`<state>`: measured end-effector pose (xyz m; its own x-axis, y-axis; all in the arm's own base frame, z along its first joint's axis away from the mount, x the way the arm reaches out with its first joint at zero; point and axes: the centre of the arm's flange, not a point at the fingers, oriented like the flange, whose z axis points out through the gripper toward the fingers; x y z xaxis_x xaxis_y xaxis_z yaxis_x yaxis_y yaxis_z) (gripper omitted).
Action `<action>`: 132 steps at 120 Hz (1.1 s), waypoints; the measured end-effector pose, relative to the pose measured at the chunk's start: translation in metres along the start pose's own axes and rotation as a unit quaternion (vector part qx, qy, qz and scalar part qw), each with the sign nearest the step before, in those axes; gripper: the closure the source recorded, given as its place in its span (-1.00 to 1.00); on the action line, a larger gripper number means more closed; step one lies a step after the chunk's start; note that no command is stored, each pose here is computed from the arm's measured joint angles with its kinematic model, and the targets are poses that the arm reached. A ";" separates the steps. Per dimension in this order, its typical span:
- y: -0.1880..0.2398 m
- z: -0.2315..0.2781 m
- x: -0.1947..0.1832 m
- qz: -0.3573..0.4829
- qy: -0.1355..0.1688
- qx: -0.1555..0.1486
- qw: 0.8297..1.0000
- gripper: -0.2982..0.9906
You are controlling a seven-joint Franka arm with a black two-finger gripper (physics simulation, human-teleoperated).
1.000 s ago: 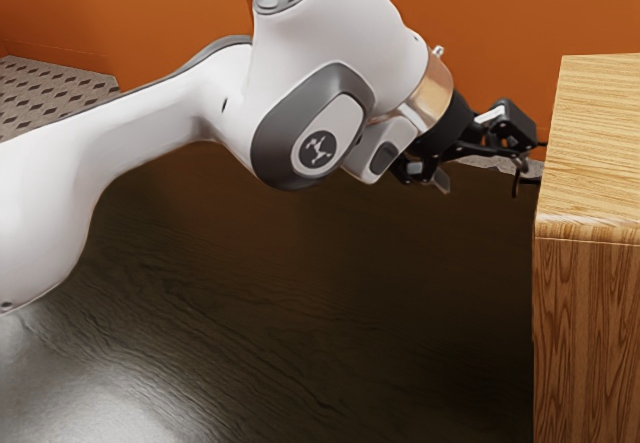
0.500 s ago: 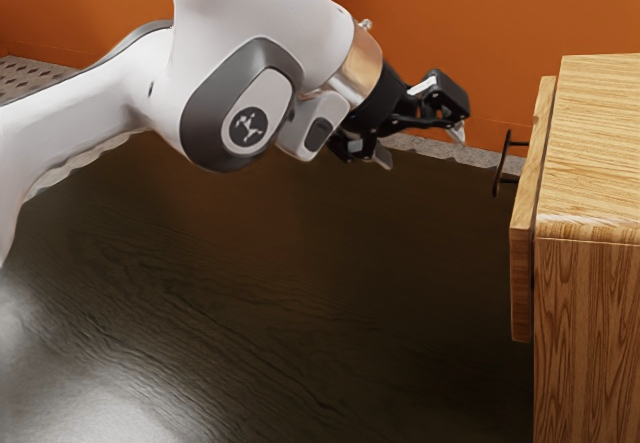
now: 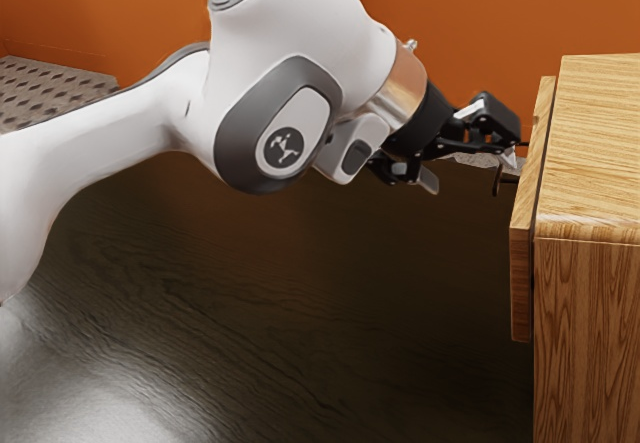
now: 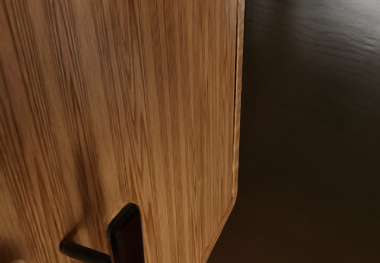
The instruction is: Pull the drawer handle with one arm to open the drawer
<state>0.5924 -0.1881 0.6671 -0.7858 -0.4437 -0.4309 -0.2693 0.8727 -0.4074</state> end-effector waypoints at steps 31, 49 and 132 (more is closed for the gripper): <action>-0.015 0.004 0.008 0.037 -0.015 -0.009 0.999 -0.54; -0.022 -0.001 0.002 0.039 -0.024 -0.002 0.999 -0.54; -0.007 0.042 -0.018 0.043 -0.021 -0.033 0.998 -0.54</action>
<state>0.6316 -0.1951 0.6442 -0.7836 -0.3739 -0.4961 -0.2394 0.9187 -0.3142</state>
